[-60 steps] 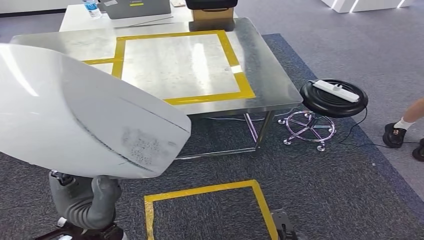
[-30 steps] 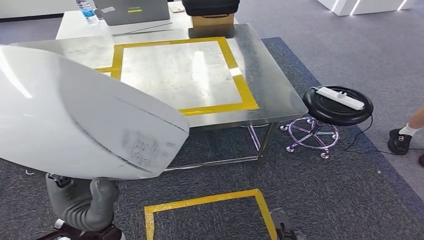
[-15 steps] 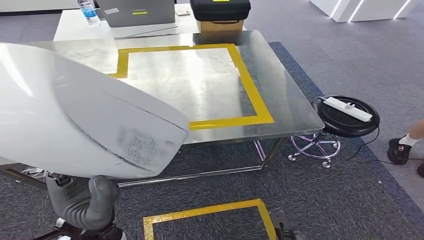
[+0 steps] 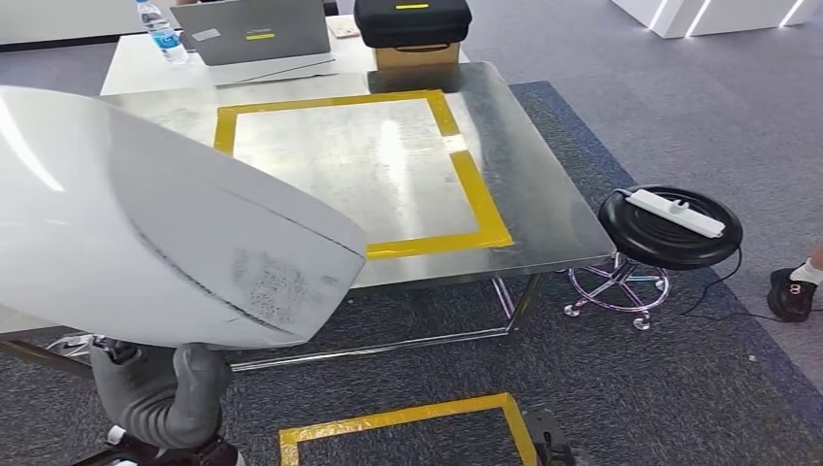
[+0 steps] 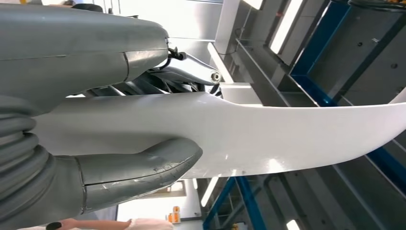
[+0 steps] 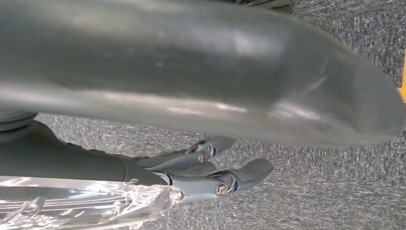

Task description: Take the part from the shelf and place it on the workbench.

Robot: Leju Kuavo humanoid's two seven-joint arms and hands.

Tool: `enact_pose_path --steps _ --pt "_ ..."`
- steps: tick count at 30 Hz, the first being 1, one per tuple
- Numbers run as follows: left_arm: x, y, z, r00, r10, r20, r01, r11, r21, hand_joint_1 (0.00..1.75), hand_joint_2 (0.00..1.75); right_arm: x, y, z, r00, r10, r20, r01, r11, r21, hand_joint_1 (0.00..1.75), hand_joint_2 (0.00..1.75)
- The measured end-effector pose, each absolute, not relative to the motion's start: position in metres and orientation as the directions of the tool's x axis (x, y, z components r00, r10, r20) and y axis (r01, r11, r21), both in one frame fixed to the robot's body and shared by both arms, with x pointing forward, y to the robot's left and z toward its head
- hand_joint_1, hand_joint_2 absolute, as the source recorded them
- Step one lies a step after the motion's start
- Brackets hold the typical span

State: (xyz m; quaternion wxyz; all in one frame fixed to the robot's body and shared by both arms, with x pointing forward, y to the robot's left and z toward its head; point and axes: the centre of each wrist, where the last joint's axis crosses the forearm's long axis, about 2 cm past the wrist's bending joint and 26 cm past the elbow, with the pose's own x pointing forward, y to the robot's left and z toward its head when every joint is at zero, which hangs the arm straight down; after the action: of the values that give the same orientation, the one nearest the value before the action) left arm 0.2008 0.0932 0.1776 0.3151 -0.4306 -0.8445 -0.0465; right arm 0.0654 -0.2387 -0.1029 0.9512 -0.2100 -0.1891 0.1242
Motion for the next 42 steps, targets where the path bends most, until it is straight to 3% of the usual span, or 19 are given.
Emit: enact_pose_path --steps 20,28,33,42 --pt "0.213 0.080 0.191 -0.394 0.691 0.606 0.804 0.579 -0.138 1.75 1.75 0.074 -0.238 -0.102 0.885 0.351 0.305 -0.192 0.874 -0.447 0.00 0.00" --pt "0.246 0.057 0.210 -0.426 0.599 0.678 0.817 0.577 0.003 1.75 1.75 0.088 -0.235 -0.099 0.856 0.422 0.300 -0.263 0.853 -0.450 0.00 0.00" --pt "0.271 0.049 0.206 -0.460 0.451 0.765 0.789 0.602 0.120 1.75 1.75 0.095 -0.234 -0.097 0.835 0.466 0.294 -0.310 0.838 -0.449 0.00 0.00" --pt "0.304 0.027 0.210 -0.571 0.240 0.785 0.683 0.670 0.292 1.75 1.75 0.108 -0.231 -0.094 0.803 0.516 0.300 -0.357 0.818 -0.451 0.00 0.00"
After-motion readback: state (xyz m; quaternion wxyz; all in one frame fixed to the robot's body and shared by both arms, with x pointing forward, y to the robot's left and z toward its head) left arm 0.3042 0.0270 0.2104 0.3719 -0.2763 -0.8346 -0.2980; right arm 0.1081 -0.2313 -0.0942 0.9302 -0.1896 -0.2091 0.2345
